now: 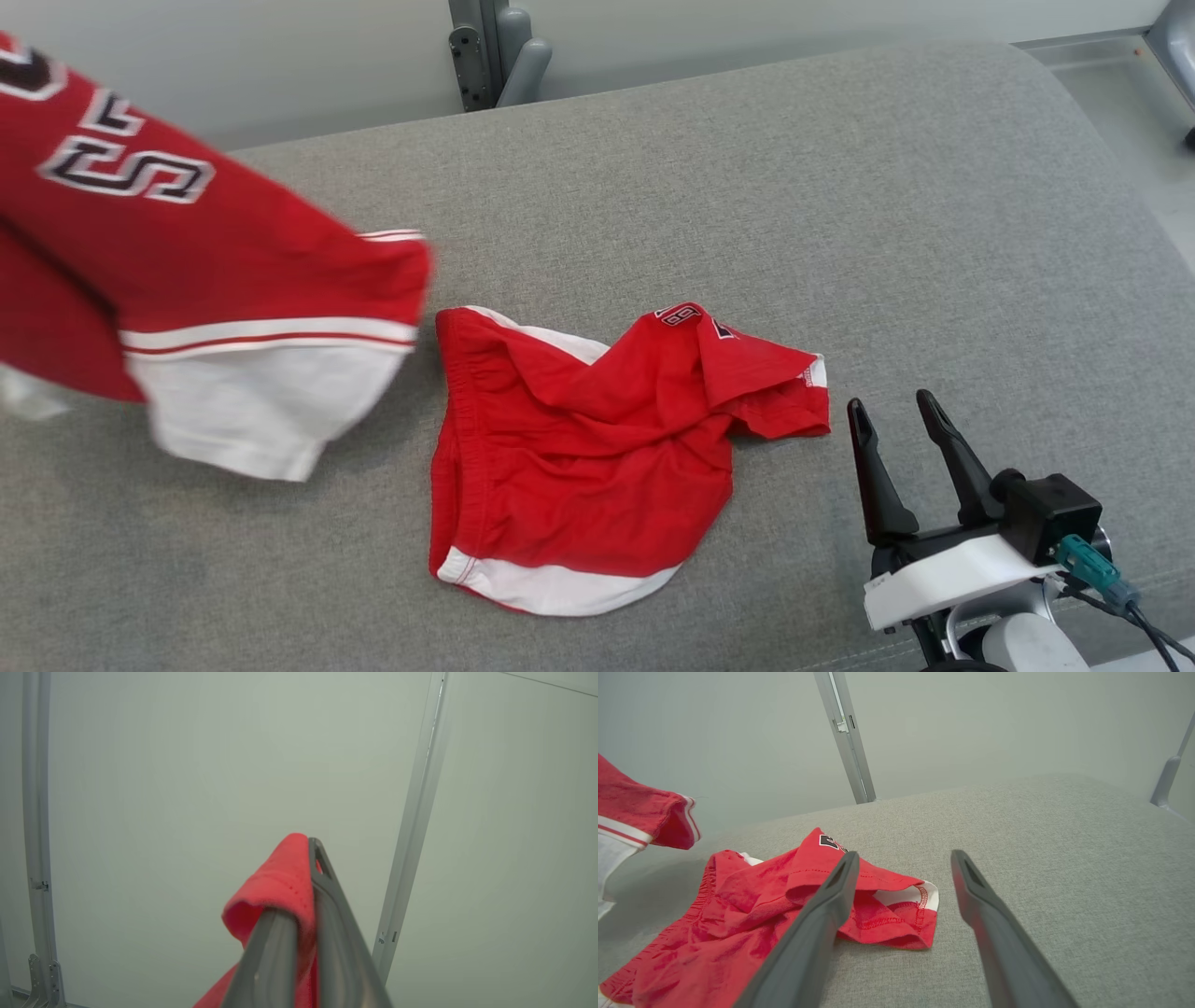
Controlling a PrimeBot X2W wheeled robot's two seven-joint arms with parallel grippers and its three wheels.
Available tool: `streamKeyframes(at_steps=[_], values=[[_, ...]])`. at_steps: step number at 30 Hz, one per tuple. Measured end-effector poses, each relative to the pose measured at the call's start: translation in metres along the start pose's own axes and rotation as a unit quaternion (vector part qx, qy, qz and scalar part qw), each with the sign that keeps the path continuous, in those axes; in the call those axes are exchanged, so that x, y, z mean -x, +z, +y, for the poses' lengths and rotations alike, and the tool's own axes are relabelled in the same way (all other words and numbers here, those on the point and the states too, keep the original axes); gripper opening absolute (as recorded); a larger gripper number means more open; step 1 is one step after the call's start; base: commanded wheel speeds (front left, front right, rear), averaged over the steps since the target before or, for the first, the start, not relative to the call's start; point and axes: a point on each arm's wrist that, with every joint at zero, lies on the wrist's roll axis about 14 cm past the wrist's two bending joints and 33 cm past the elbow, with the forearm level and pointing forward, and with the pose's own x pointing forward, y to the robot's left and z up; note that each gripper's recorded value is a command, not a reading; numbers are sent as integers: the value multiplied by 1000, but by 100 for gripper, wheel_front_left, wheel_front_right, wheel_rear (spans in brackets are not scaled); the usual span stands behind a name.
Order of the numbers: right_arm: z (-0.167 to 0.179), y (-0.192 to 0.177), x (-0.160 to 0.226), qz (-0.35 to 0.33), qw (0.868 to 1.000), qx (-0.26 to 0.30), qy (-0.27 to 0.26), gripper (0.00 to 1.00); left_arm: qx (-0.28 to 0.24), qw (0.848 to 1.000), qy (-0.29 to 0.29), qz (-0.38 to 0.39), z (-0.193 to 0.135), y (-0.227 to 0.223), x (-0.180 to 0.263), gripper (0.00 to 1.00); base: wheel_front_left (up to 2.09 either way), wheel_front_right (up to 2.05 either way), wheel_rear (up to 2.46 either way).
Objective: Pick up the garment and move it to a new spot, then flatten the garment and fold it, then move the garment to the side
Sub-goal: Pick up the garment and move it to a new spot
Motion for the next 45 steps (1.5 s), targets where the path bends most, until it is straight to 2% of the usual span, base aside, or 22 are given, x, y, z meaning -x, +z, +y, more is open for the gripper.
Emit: streamKeyframes(at_steps=[3,5,11,16,22,26,28,32,34,38,39,40,42,43,44,45], values=[[-1,-3,2,5,1000,-1,-2,100,-37,997,61,-29,43,22,-1,0,0,0,0],[0,-5,1,8,1000,-1,0,100,-44,995,85,-24,62,21,0,0,0,0,0],[9,-6,-7,7,1000,-1,14,100,-49,990,117,57,96,-29,5,0,0,0,0],[14,-8,-13,9,1000,-2,24,100,-30,986,135,95,113,-70,11,0,0,0,0],[12,-7,-13,8,1000,2,22,100,-14,987,140,79,118,-69,9,0,0,0,0],[10,-9,-11,13,1000,2,20,100,-26,986,136,91,115,-72,9,0,0,0,0],[12,-11,-11,15,1000,1,22,100,-41,981,147,119,121,-89,16,0,0,0,0],[14,-11,-14,15,1000,1,26,100,-38,966,178,185,140,-145,41,0,0,0,0],[15,-11,-15,14,1000,0,27,100,-21,953,190,235,144,-193,65,0,0,0,0],[14,-12,-15,16,1000,-1,26,100,-11,939,216,268,148,-236,96,0,0,0,0],[14,-12,-15,15,1000,0,26,100,-10,935,226,273,151,-244,104,2,0,0,0],[14,-12,-15,16,1000,0,26,100,-7,931,237,279,154,-251,112,22,0,0,0],[13,-11,-14,15,1000,1,24,100,-2,923,250,292,158,-263,126,46,0,0,0],[12,-10,-13,14,1000,2,24,100,-1,920,255,297,159,-267,131,89,0,0,0],[11,-10,-13,14,1000,3,23,100,10,920,261,294,159,-269,133,100,0,0,0],[10,-9,-12,12,1000,3,21,100,21,921,265,285,159,-268,133,100,0,0,0]])
